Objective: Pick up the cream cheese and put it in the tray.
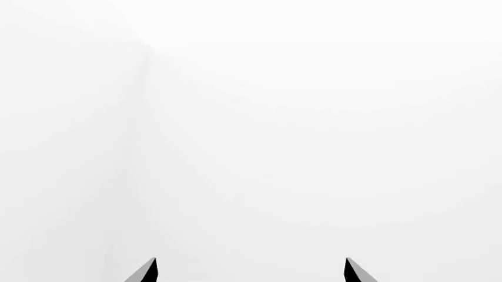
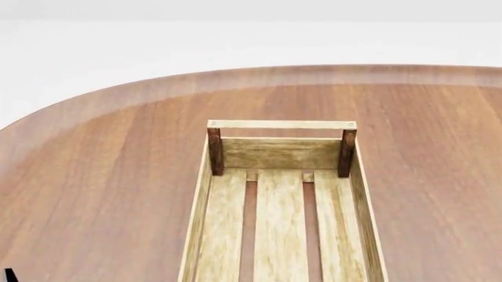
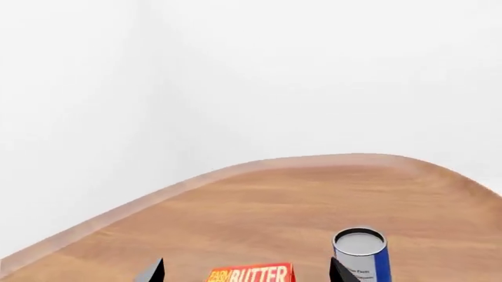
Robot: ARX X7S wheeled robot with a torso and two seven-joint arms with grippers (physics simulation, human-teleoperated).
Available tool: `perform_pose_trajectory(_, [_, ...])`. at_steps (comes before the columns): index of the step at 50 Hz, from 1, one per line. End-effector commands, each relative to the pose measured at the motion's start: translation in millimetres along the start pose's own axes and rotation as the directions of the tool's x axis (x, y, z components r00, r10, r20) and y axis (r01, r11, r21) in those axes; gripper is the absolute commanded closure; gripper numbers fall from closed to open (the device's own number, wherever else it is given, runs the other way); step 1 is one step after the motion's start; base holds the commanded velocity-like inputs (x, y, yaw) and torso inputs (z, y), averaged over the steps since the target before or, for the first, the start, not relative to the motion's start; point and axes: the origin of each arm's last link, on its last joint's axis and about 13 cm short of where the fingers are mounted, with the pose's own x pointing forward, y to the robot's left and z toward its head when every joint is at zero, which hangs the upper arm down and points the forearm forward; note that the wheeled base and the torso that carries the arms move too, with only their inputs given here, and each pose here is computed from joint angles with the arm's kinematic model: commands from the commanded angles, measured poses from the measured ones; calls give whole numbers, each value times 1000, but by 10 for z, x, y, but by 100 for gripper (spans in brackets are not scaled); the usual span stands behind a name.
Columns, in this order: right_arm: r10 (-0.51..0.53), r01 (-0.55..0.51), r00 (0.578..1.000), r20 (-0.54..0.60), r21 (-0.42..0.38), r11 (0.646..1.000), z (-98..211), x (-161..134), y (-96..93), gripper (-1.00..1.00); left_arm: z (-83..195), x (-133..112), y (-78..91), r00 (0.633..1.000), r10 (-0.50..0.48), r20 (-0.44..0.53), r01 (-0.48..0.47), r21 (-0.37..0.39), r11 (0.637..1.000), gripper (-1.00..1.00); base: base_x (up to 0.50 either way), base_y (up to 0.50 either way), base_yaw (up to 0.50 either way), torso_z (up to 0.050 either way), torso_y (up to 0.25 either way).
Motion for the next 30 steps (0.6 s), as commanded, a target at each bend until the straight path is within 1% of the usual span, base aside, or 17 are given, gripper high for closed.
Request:
perform_pose_trajectory(1, [-73, 74, 995, -71, 4, 997, -107, 84, -82, -100, 5, 2, 10, 1000, 7, 3, -7, 0, 1000, -100, 0, 0, 0, 0, 0])
perform_pose_trajectory(3, [-88, 88, 993, -77, -3, 996, -125, 94, -87, -100, 5, 3, 13, 1000, 8, 4, -8, 1, 1000, -100, 0, 0, 0, 0, 0])
perform_pose_trajectory(6, [-93, 96, 990, -102, 26, 995, -150, 107, -103, -100, 4, 4, 14, 1000, 9, 2, -9, 2, 1000, -100, 0, 0, 0, 0, 0])
perform_pose_trajectory(7, [-103, 104, 990, -95, 8, 995, -151, 105, -96, -100, 8, 4, 13, 1000, 9, 1, -9, 3, 1000, -100, 0, 0, 0, 0, 0])
perform_pose_trajectory(13, [-120, 123, 986, -116, 17, 992, -161, 114, -141, -100, 25, -1, 14, 1000, 10, 3, -10, 3, 1000, -100, 0, 0, 0, 0, 0])
perform_pose_trajectory(25, [-160, 155, 973, -165, -43, 987, -312, 118, -166, -100, 43, 6, 33, 1000, 13, -3, -13, -8, 1000, -100, 0, 0, 0, 0, 0])
perform_pose_trajectory(28, [-160, 156, 972, -172, -36, 987, -319, 117, -173, -100, 43, 6, 41, 1000, 16, -2, -16, -11, 1000, -100, 0, 0, 0, 0, 0])
perform_pose_trajectory(30, [-171, 165, 969, -179, -50, 985, -335, 125, -177, -100, 33, 7, 42, 1000, 16, -3, -16, -13, 1000, -100, 0, 0, 0, 0, 0])
